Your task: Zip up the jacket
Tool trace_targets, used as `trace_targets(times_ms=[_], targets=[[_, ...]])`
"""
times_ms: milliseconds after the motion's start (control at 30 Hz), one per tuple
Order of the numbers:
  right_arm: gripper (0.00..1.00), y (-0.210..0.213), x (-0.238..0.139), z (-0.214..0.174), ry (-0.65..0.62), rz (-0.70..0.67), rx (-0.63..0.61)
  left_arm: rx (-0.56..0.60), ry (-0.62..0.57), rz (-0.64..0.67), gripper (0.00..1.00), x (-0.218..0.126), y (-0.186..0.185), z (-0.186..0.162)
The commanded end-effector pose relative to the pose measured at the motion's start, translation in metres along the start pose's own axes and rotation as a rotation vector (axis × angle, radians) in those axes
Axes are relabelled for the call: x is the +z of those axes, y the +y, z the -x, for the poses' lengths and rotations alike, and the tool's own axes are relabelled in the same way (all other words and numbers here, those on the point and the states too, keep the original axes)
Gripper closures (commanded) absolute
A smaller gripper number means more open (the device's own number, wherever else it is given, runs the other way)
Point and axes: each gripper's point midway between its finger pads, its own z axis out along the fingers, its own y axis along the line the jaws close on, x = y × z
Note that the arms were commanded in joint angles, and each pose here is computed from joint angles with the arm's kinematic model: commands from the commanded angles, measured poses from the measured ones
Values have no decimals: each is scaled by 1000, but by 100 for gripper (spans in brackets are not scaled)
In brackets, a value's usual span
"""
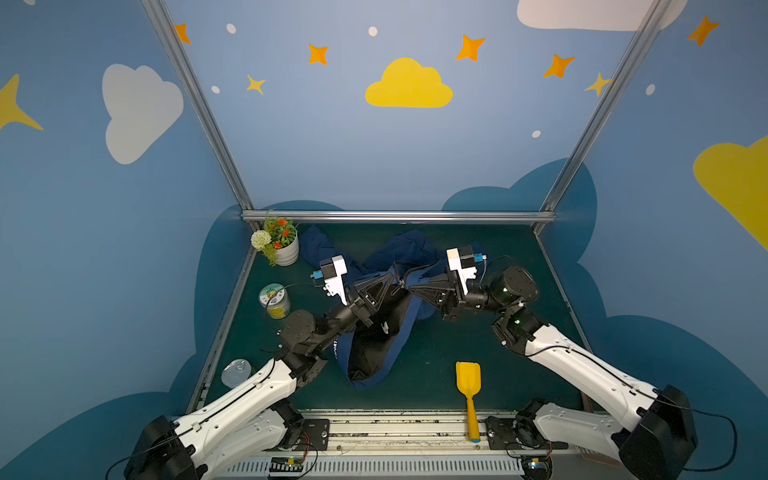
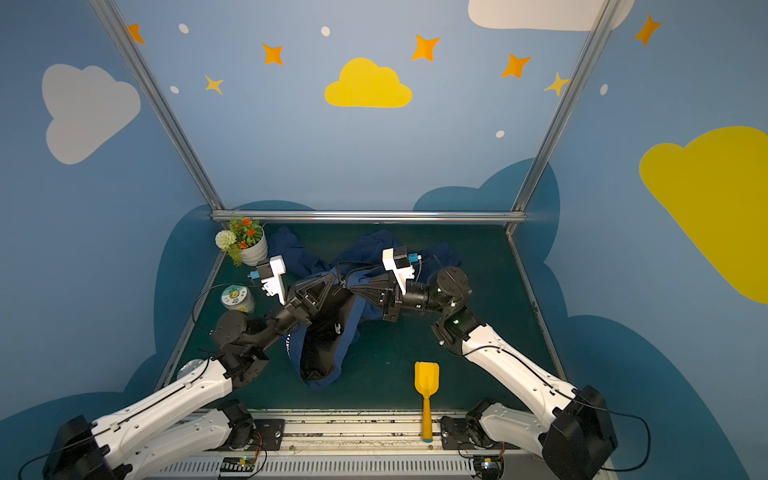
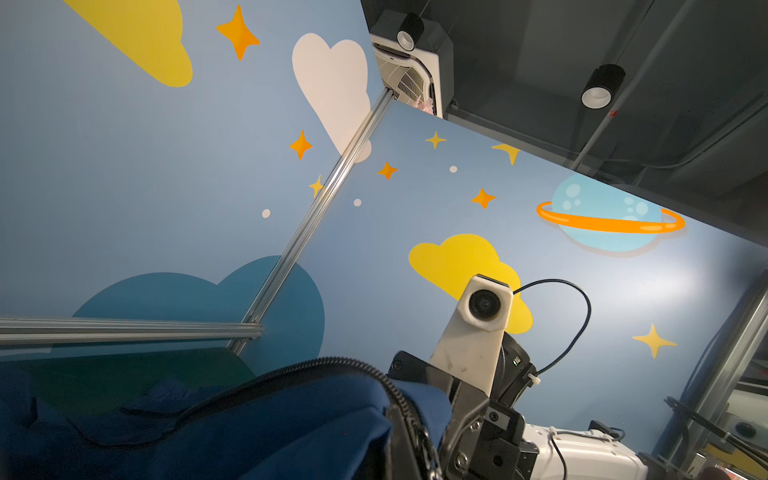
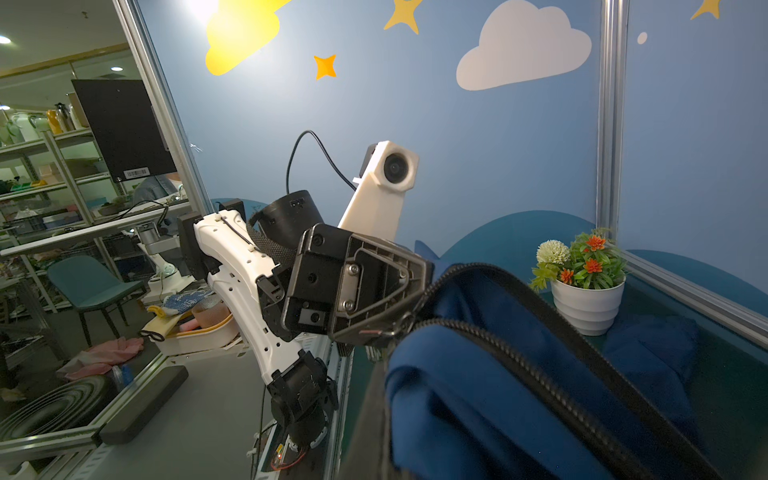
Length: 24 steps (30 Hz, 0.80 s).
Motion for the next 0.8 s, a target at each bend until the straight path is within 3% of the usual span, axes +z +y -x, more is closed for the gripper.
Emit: trace_targets(times_ms=[0,433,767], targets=[[100,3,0,14,-29,3,-46,24,-77,-64,97,3,-22,26],[100,5,-1,20,-39,2,-57,16,-49,-63,97,7,-20,18],[100,2,-7,27,-74,-55,-83,74,-35,-35,97,6,-21,19]])
